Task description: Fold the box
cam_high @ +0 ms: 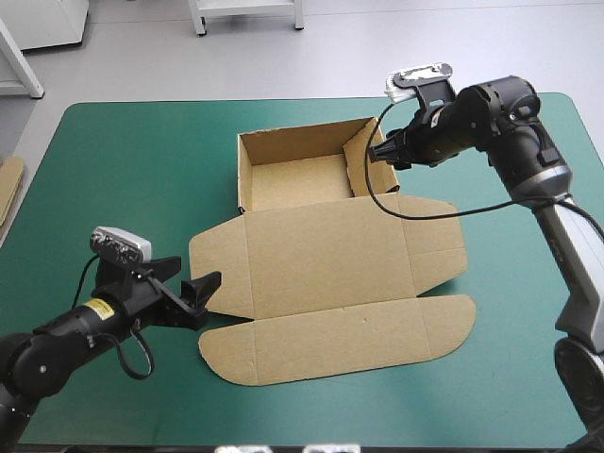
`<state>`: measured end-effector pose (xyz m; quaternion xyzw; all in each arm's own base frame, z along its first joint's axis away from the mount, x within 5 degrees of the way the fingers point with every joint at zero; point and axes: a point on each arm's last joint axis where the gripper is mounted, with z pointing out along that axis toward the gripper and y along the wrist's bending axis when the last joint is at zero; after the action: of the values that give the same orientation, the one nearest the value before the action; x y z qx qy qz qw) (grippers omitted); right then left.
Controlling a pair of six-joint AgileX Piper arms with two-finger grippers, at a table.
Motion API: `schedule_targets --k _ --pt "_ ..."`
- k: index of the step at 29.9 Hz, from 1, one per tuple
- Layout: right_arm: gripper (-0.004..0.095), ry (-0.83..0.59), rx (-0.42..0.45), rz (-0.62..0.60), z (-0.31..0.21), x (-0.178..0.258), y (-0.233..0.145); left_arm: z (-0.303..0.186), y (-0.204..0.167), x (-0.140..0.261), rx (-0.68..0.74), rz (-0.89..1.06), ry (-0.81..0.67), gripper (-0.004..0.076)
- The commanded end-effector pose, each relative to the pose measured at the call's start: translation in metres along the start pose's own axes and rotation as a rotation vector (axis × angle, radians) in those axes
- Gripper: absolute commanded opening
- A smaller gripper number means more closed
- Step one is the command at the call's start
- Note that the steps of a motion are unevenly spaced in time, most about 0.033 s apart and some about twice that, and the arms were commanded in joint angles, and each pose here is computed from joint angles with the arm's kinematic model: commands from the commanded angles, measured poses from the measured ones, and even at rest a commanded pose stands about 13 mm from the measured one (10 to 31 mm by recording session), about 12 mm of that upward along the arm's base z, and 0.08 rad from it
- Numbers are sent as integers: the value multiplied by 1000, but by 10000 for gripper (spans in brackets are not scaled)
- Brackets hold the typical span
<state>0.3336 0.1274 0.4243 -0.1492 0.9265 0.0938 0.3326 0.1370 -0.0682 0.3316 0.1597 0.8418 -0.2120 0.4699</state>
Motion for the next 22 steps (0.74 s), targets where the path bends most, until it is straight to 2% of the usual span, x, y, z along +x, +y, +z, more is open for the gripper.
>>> schedule_targets --k 1,6,14,22 --pt "507 -148 -14 3 -33 6 3 -11 -2 6 7 -41 -105 529" --pt "430 -124 -8 2 -29 14 2 -13 -2 15 5 -41 -99 529" --pt "214 -189 -13 -7 -27 6 2 -13 -2 15 6 -42 -99 529" --pt "231 -157 -10 -17 -13 -21 3 -13 -1 15 2 -32 -99 529"
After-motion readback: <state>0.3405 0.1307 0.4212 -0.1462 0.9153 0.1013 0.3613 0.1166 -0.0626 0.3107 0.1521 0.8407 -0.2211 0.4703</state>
